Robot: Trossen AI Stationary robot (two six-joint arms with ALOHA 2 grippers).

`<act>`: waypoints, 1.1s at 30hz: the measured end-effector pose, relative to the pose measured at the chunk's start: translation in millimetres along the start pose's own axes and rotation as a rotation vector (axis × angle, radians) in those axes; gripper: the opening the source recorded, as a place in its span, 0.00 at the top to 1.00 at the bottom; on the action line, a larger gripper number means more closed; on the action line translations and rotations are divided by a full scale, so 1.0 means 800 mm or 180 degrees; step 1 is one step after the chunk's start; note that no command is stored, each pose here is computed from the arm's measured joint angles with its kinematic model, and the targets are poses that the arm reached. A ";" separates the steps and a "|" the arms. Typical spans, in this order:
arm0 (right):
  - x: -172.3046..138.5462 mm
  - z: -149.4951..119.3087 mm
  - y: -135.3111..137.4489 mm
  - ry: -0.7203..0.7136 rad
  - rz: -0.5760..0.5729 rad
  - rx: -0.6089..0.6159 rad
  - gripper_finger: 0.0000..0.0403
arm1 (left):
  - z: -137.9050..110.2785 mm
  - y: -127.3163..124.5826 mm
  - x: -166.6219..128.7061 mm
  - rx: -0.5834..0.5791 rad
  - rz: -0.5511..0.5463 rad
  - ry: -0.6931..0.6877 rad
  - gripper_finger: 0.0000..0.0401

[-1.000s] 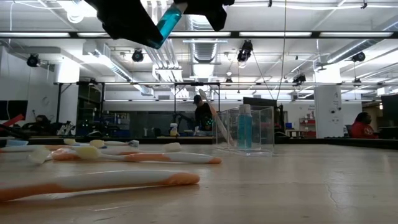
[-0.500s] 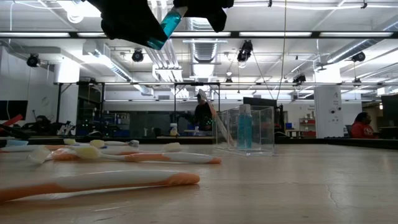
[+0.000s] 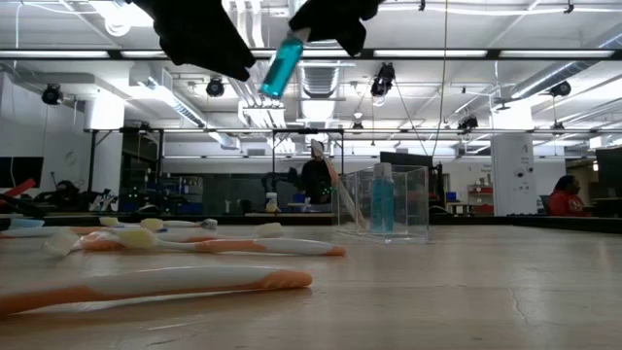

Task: Pick & Place toothbrushing station
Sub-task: Put the mouthwash into the transparent organizer

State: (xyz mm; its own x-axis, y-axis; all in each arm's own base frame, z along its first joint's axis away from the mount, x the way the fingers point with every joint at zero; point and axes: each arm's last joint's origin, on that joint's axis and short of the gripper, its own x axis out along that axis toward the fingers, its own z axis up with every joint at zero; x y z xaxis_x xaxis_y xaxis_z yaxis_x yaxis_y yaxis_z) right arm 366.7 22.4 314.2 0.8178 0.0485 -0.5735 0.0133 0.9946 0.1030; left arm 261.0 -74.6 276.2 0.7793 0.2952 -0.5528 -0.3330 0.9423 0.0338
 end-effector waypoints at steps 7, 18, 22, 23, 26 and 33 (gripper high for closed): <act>-0.022 0.009 -0.004 0.0411 -0.0230 0.0011 0.76 | -0.010 0.005 0.000 0.0160 0.0120 0.0219 0.40; -0.029 0.009 -0.024 0.0626 -0.0436 0.0627 0.76 | -0.006 0.018 -0.006 -0.0084 0.0938 -0.0144 0.40; -0.031 -0.001 -0.043 0.0867 -0.0628 0.1015 0.76 | -0.002 0.022 -0.013 -0.0178 0.0930 -0.0214 0.40; -0.032 -0.001 -0.046 0.0889 -0.0656 0.1048 0.76 | -0.001 0.023 -0.016 -0.0191 0.0931 -0.0236 0.40; -0.033 -0.001 -0.053 0.0876 -0.0698 0.1100 0.76 | 0.003 0.027 -0.022 -0.0203 0.0977 -0.0314 0.40; -0.031 -0.008 -0.067 0.0925 -0.0809 0.1325 0.76 | 0.008 0.035 -0.036 -0.0232 0.1105 -0.0473 0.40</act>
State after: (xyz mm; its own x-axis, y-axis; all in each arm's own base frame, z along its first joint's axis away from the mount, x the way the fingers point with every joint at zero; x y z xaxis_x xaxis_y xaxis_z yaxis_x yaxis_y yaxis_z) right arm 342.1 -31.8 317.6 0.5682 -0.1059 -0.8161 0.4628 0.8611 0.2105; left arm 233.0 -55.4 298.6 0.6801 0.6195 -0.3920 -0.6234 0.7701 0.1355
